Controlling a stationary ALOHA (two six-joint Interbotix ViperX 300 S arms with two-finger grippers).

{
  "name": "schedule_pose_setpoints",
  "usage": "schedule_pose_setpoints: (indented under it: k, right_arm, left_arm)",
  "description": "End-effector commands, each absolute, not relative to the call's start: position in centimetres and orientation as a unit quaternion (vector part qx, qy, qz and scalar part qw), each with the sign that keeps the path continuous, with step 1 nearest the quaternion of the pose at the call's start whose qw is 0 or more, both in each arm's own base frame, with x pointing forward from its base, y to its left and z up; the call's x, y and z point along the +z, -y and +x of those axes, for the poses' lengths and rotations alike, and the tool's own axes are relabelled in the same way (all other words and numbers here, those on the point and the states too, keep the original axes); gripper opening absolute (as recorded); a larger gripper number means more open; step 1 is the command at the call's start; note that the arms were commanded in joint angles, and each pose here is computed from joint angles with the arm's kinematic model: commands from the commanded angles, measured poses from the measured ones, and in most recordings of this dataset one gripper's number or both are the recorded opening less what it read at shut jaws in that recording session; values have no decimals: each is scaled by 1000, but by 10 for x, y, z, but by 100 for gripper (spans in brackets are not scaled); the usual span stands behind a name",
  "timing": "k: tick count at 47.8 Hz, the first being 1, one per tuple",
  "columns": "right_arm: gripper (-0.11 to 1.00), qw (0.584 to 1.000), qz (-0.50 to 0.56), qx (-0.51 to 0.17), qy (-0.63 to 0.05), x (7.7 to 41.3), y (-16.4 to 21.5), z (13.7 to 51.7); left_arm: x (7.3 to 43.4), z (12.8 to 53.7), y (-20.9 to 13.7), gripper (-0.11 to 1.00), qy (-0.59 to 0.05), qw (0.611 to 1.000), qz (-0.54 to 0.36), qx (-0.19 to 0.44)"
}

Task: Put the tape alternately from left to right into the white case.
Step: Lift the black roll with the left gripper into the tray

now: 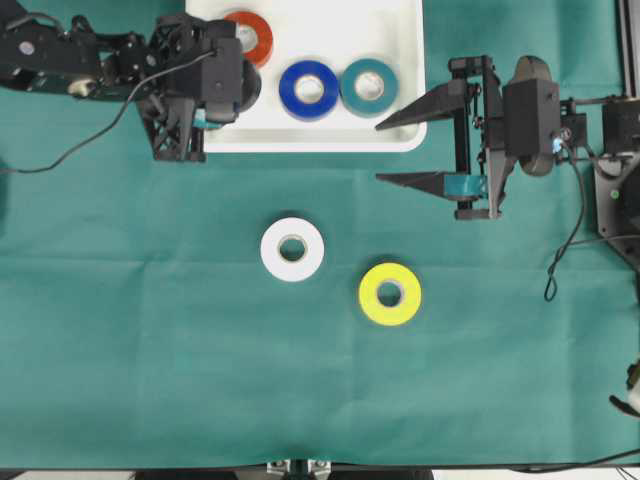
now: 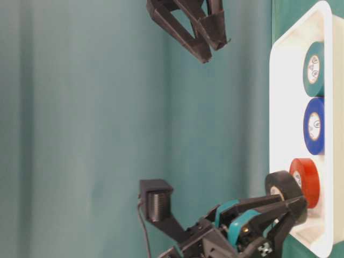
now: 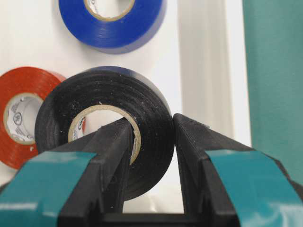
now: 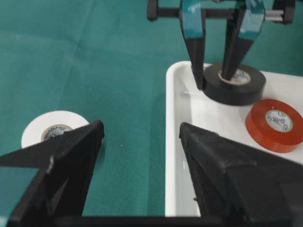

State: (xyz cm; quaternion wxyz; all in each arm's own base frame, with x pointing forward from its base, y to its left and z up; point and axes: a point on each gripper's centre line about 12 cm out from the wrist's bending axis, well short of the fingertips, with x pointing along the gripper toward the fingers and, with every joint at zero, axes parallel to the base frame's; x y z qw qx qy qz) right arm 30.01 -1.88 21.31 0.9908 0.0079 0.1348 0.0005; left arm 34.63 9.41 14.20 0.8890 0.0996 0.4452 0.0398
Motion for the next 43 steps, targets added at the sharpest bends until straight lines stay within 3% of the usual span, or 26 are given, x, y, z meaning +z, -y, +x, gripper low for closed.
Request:
schedule_pose_setpoints:
  k: [1,18,43]
  right_arm:
    - [73,993,8,2,-120,221,19,303]
    - [73,992,8,3,-124,218,18,301]
    - [73,992,7,3,-123,218,18,301]
  left_arm:
    - [152,357,-101,-4,-424,898,110,46]
    - [135,363,-114,-4,-441,890,107,52]
    - [139,364,-112,-4,-438,891,104,53]
